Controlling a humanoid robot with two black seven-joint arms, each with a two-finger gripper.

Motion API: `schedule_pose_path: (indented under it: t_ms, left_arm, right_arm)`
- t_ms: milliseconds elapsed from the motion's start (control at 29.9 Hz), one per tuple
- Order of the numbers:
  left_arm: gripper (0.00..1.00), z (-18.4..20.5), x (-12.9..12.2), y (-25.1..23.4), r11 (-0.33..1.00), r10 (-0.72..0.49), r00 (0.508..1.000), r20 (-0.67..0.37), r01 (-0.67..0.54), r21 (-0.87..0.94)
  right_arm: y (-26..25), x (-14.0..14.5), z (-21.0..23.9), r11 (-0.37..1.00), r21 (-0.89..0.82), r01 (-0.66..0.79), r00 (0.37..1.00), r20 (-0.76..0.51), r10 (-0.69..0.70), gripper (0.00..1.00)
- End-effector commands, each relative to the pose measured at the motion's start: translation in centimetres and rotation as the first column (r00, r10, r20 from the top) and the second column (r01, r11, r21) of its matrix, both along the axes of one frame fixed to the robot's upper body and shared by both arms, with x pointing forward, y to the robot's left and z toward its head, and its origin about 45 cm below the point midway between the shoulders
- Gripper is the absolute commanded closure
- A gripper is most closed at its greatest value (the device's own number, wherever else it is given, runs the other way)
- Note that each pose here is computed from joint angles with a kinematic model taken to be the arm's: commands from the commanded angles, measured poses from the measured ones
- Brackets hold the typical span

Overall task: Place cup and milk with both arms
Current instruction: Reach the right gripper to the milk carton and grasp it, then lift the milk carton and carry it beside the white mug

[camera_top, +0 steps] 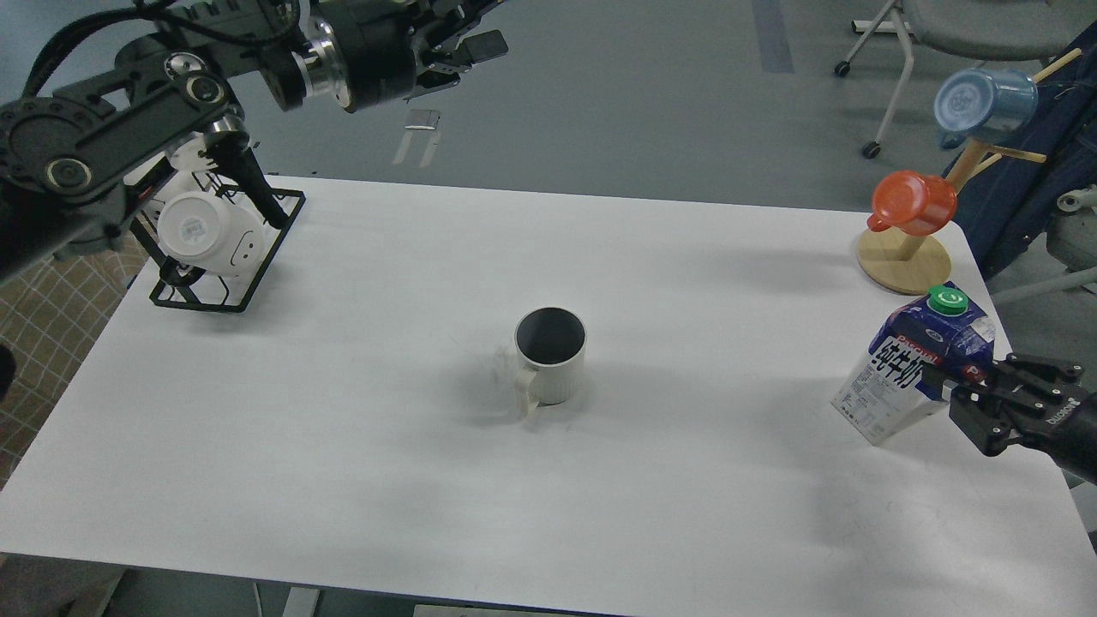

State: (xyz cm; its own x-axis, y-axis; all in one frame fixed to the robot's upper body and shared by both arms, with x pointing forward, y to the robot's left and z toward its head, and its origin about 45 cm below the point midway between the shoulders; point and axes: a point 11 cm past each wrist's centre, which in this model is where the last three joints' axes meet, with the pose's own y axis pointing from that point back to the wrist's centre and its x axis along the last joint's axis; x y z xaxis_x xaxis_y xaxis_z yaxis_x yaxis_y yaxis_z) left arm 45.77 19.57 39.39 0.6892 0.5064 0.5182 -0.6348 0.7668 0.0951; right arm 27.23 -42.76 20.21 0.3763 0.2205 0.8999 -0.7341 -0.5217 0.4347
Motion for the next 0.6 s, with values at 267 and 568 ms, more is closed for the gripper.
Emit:
schedule_pose_path:
  t_ms: [267,568]
  left_arm:
    - [0.05,0.0,0.0,0.0,1.000,-0.001,1.000,-0.001,0.001,-0.001]
    - [0.05,-0.1,0.0,0.1,1.000,0.001,1.000,-0.003,-0.001,-0.001]
  right_arm:
    - [3.8,3.9,4.3,0.994,0.073,-0.077,0.986,0.153,0.065,1.00]
    - [9.8,8.0,2.0,0.975,0.071,-0.209,0.964,0.185,0.193,1.00]
